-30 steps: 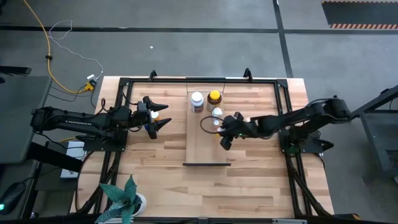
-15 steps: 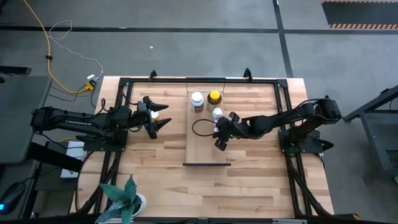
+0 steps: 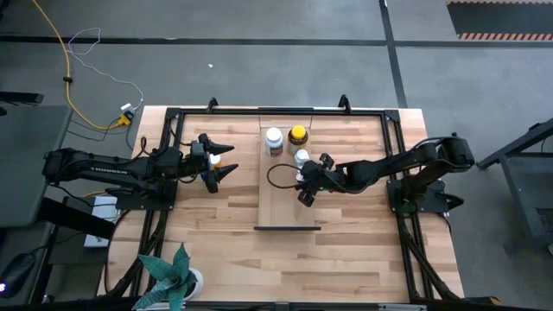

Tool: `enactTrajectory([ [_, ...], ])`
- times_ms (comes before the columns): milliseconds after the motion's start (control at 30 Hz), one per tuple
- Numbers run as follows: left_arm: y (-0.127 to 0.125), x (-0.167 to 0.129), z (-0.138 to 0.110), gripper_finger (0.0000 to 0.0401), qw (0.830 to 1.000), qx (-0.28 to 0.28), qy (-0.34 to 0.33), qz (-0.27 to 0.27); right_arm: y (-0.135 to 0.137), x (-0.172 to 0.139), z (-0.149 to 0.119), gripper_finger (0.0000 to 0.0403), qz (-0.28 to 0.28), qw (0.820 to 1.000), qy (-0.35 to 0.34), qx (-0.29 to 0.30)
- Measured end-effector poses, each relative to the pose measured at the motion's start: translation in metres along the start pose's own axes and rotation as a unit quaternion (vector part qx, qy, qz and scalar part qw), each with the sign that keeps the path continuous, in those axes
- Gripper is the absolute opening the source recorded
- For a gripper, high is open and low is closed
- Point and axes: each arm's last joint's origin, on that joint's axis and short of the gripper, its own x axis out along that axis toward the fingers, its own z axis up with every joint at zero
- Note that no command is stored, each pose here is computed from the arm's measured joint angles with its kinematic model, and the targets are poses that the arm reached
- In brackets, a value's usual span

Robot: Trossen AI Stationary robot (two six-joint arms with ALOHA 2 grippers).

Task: Pick and place medicine bottles onto shelf by color
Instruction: Put the small orange pill bottle on the shelf, then put the yellow pill bottle on the shelf

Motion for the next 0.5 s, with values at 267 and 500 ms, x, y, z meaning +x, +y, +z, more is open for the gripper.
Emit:
enactTrajectory([
  [267,0.000,0.000,0.000,0.0310,1.000,0.000,0.001,0.000,-0.001,-0.007,0.003,0.0248,0.023,1.000,-0.002,-0.007],
  [500,0.000,0.000,0.000,0.0310,1.000,0.000,0.001,0.000,-0.001,-0.043,0.003,0.0254,-0.002,0.999,-0.031,-0.012],
])
